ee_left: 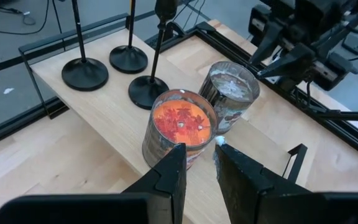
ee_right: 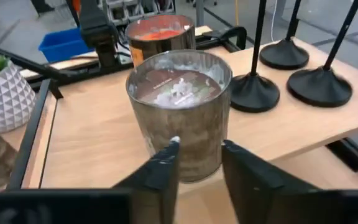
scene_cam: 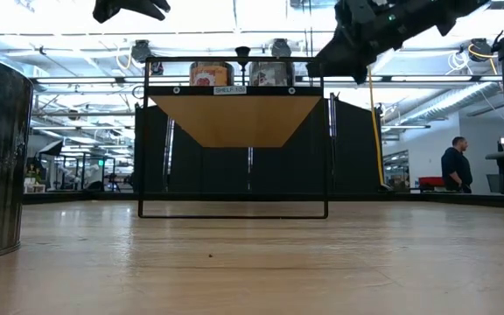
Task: Pick & Place candle stick holders
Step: Put the brown scented candle on the shelf
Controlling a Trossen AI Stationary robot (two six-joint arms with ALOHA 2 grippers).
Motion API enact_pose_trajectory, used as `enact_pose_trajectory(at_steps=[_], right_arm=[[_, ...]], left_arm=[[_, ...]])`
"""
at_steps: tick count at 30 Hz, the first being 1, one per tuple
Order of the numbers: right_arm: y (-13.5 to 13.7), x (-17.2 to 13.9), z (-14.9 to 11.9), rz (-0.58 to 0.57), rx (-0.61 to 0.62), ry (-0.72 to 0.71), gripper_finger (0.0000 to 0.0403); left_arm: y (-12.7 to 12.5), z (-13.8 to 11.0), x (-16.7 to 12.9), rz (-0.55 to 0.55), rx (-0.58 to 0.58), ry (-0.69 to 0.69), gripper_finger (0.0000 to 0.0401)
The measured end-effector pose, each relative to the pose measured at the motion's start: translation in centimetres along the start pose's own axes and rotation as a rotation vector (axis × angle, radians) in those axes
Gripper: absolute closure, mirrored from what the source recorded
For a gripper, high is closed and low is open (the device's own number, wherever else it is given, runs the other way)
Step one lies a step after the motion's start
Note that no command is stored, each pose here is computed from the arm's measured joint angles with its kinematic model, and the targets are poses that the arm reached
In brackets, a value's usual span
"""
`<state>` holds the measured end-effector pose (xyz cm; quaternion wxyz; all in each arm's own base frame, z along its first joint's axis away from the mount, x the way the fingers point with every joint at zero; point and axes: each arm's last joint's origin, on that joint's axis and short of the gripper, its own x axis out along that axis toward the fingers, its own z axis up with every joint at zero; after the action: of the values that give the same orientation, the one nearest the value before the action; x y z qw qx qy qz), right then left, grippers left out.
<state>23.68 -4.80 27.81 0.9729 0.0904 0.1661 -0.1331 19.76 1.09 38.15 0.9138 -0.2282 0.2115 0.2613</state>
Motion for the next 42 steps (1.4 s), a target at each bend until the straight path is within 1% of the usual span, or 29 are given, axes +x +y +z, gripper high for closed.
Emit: enact_pose_trajectory(at_steps=[3,6,9,14,21,32,38,42], right_arm=[[-0.1,0.4,-0.7,0.005,0.020,-0.005,0.0335],[0.0,0.6,-0.9,0.039,0.028,-0.014,0.0371],[0.0,1.0,-1.2,0.056,0.031,-0.004,0.0397],[0.0,1.8,-1.5,0.052,0.040,0.008,0.0395],[0.0,2.7,-1.6,0.057,0.040,-0.014,0.0400],[0.0,2.8,-1.4,0.059,0.040,-0.039,0.0402],[0.1,3.5,-1.4,0.065,0.041,-0.063,0.0402],[0.0,3.8,-1.8,0.060,0.038,-0.037,0.0402]], left_arm=[[0.0,0.0,0.0,0.001,0.000,-0.001,0.0311],[0.0,0.0,0.0,0.001,-0.001,-0.002,0.0311],[0.0,0.0,0.0,0.001,-0.001,-0.002,0.0311],[0.0,0.0,0.0,0.001,-0.002,-0.002,0.0311],[0.0,0.0,0.0,0.002,-0.003,-0.002,0.0311],[0.0,0.0,0.0,0.002,-0.001,-0.003,0.0311],[0.0,0.0,0.0,0.001,-0.001,-0.003,0.0311],[0.0,0.0,0.0,0.001,-0.002,-0.002,0.0311]])
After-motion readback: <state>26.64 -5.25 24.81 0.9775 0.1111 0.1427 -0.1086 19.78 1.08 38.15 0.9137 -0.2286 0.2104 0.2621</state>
